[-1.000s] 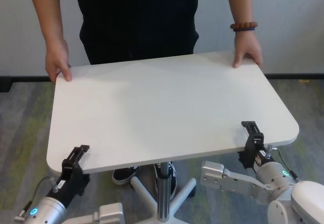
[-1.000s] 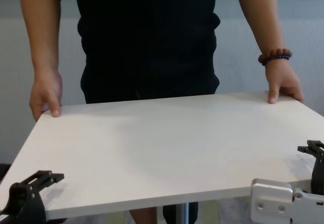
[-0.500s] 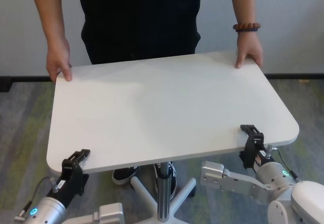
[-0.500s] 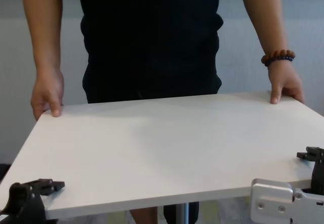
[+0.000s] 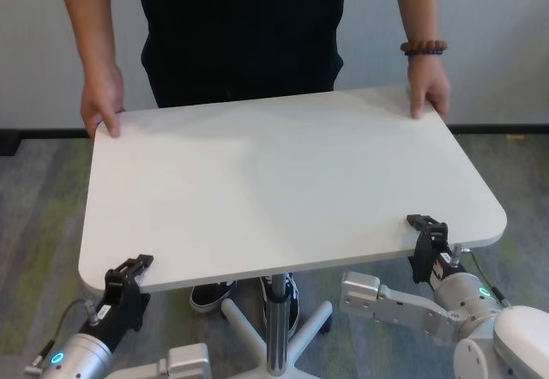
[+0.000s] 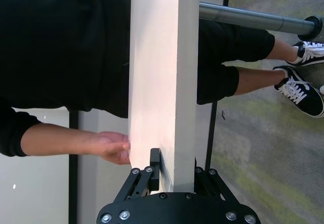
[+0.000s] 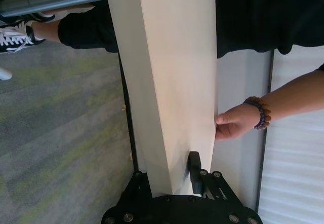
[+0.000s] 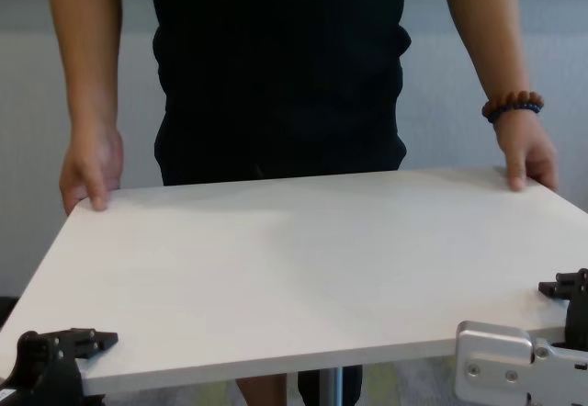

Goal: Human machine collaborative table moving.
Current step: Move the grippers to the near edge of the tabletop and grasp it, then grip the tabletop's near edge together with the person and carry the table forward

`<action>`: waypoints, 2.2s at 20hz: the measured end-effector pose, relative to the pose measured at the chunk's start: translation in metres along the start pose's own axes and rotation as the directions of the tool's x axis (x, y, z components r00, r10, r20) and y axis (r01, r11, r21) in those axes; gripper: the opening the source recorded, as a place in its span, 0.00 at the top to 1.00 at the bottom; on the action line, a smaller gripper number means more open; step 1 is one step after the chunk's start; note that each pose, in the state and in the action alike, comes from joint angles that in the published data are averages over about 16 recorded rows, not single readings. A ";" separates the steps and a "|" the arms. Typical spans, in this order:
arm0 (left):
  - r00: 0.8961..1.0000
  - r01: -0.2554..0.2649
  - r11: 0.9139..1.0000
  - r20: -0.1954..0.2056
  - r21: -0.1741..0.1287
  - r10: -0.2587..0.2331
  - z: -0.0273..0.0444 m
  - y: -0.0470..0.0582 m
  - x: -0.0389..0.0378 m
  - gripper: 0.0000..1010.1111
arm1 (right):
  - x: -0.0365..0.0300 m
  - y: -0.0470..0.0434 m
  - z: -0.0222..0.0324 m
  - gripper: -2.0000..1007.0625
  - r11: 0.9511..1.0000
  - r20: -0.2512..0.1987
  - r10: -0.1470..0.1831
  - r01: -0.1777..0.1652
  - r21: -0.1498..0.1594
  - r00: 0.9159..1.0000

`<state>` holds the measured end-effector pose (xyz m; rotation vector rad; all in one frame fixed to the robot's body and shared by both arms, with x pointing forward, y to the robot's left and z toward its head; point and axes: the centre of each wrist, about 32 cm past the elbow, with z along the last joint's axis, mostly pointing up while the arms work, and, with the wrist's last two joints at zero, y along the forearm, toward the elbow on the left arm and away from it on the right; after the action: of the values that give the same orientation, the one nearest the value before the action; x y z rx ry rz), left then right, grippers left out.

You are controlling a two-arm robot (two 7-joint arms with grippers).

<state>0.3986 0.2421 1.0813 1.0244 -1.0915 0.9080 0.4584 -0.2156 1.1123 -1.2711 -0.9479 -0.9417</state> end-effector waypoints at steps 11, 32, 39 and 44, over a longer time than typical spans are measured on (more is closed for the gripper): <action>1.000 0.000 1.000 0.000 0.000 0.000 0.0000 0.000 0.0000 0.70 | -0.0001 0.0000 -0.0001 0.71 1.000 0.000 0.000 0.000 -0.001 1.000; 0.999 -0.037 0.999 -0.024 -0.016 0.037 -0.0030 0.001 0.0057 0.71 | -0.0002 0.0034 0.0008 0.71 1.000 0.012 -0.026 0.026 0.003 1.000; 0.997 -0.072 0.997 -0.025 -0.025 0.072 -0.0019 0.001 0.0085 0.71 | 0.0001 0.0058 0.0015 0.71 0.999 0.013 -0.049 0.049 0.009 0.999; 0.995 -0.095 0.995 -0.026 -0.030 0.094 -0.0003 0.001 0.0100 0.71 | 0.0001 0.0067 0.0016 0.71 0.998 0.012 -0.063 0.063 0.012 0.998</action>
<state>0.3997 0.2436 1.0912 0.9396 -1.1384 0.9741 0.4646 -0.2136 1.1103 -1.2441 -1.0063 -0.9766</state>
